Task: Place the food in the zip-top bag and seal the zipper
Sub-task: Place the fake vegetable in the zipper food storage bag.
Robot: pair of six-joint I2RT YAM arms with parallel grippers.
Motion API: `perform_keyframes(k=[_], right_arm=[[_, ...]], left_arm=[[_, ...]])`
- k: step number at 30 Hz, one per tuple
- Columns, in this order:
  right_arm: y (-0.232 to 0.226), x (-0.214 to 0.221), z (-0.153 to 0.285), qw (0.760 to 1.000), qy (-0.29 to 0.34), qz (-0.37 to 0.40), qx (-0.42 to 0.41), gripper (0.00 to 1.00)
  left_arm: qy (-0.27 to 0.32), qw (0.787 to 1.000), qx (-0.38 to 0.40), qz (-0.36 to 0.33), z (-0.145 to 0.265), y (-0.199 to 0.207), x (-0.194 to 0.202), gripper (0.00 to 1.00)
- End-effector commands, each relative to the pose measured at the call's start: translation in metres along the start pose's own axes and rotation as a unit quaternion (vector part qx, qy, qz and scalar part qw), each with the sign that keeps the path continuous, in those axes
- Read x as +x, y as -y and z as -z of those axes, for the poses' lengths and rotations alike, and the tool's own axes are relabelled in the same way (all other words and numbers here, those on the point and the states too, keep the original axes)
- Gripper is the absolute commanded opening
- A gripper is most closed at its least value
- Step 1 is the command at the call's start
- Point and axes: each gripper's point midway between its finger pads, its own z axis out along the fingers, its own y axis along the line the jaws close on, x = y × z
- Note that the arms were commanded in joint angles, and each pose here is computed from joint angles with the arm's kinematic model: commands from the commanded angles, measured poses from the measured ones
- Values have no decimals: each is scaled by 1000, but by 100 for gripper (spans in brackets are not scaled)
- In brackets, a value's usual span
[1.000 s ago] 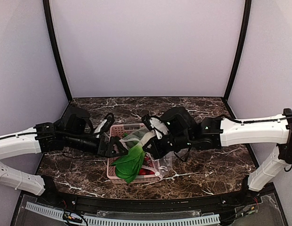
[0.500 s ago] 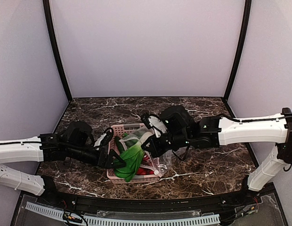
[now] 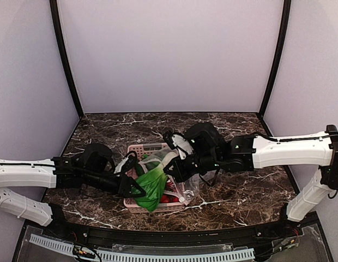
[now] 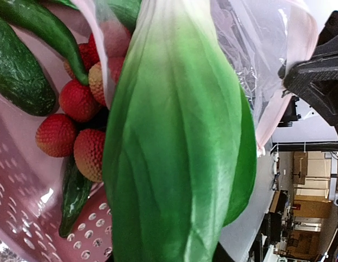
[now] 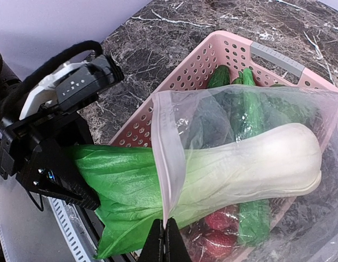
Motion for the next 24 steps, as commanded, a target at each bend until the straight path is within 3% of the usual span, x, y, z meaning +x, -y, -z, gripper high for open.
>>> perform_keyframes(k=[1,3,6,12,24], right_arm=[[-3,-16,1,1000,20,-6,-5,0],[-4,-16,2,1000,21,-8,-8,0],[-6,-17,4,1000,24,-10,-12,0],[-11,-16,5,999,25,-11,-28,0],[-42,-19,14,993,30,10,-115,0]], left_arm=[[10,1000,22,-8,-2,9,-4,21],[18,999,35,-8,-1,15,-8,10],[39,998,54,-13,3,25,-17,2],[80,993,84,-29,9,48,-38,1],[89,993,43,-60,-6,53,-67,1]])
